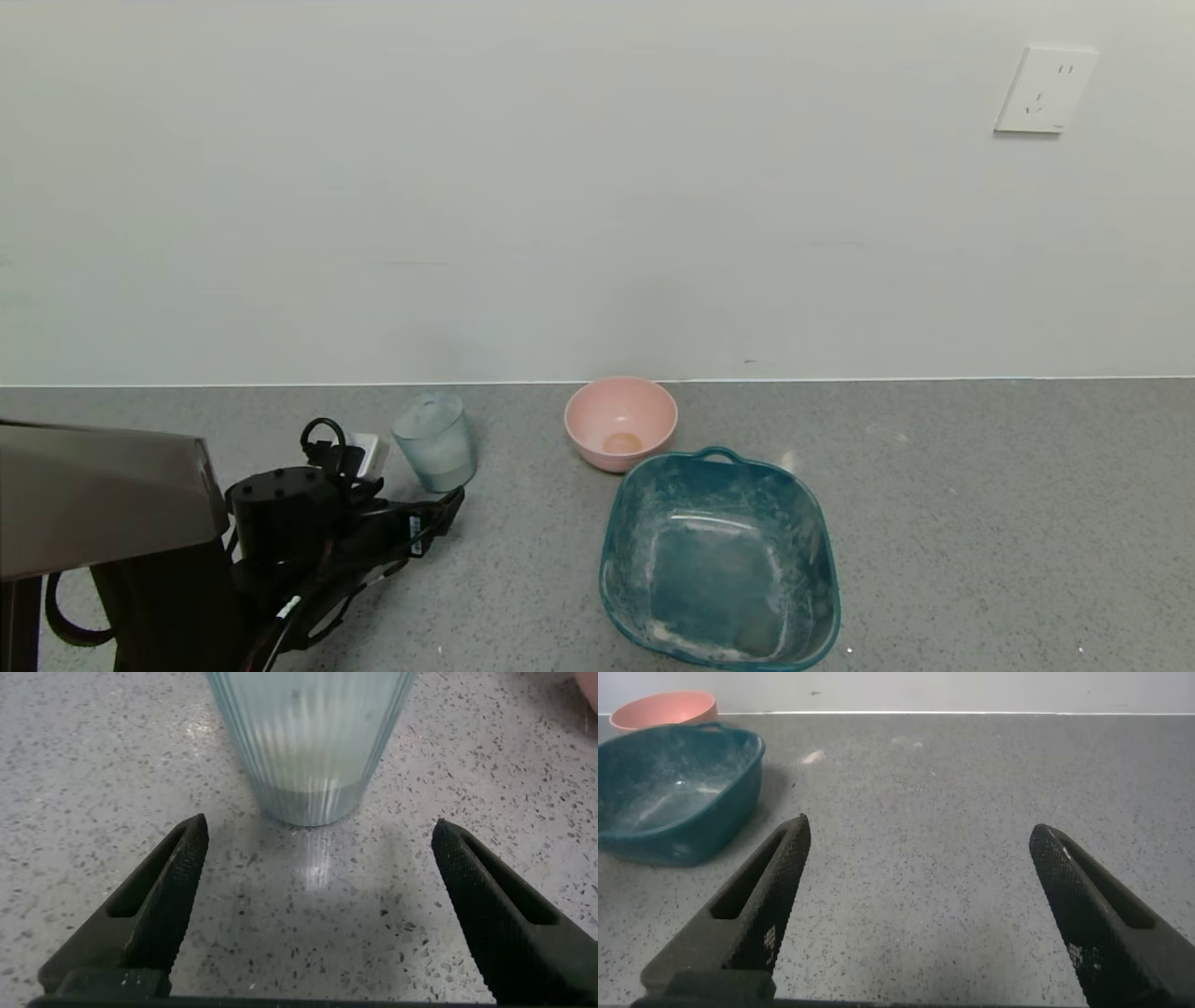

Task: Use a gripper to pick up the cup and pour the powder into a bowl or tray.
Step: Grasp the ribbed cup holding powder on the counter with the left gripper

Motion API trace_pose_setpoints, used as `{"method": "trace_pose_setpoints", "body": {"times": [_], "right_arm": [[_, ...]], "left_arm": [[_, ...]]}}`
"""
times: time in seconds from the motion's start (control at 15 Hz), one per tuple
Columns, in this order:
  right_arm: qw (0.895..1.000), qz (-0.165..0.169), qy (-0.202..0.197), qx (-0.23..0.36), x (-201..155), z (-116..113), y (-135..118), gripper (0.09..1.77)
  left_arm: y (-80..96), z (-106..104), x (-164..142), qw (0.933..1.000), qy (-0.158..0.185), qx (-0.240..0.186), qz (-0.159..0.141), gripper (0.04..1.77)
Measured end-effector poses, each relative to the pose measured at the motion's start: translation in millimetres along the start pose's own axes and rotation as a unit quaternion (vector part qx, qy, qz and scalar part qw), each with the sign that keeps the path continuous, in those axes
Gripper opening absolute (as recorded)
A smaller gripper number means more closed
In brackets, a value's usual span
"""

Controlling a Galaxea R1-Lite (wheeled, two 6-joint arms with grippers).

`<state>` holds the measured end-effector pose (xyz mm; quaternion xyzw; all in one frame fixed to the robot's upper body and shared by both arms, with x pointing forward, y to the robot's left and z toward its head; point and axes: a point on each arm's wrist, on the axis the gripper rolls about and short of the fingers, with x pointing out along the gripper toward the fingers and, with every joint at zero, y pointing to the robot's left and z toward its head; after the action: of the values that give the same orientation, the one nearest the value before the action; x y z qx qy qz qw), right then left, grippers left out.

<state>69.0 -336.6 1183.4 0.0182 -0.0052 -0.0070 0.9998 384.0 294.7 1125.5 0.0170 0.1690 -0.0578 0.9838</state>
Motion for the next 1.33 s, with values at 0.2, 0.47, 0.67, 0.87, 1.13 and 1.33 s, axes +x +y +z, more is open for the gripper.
{"method": "trace_pose_setpoints", "body": {"times": [0.2,0.47,0.67,0.87,1.13,1.33], "right_arm": [[1.000,0.000,0.000,0.000,0.0,0.0,0.0,1.71],[1.000,0.000,0.000,0.000,0.0,0.0,0.0,1.71],[1.000,0.000,0.000,0.000,0.0,0.0,0.0,1.71],[1.000,0.000,0.000,0.000,0.0,0.0,0.0,1.71],[1.000,0.000,0.000,0.000,0.0,0.0,0.0,1.71],[1.000,0.000,0.000,0.000,0.0,0.0,0.0,1.71]], "left_arm": [[-4.8,-1.2,8.2,1.0000,-0.004,-0.002,-0.001,1.72],[-5.4,-2.4,21.4,0.9998,-0.011,-0.001,0.019,1.72],[-5.6,-3.2,30.2,0.9997,-0.012,0.000,0.021,1.72],[-5.8,-0.9,38.5,0.9995,-0.021,-0.001,0.023,1.72],[-5.7,1.5,46.9,0.9994,-0.026,-0.002,0.024,1.72],[-5.7,5.1,51.2,0.9991,-0.035,-0.003,0.024,1.72]]}}
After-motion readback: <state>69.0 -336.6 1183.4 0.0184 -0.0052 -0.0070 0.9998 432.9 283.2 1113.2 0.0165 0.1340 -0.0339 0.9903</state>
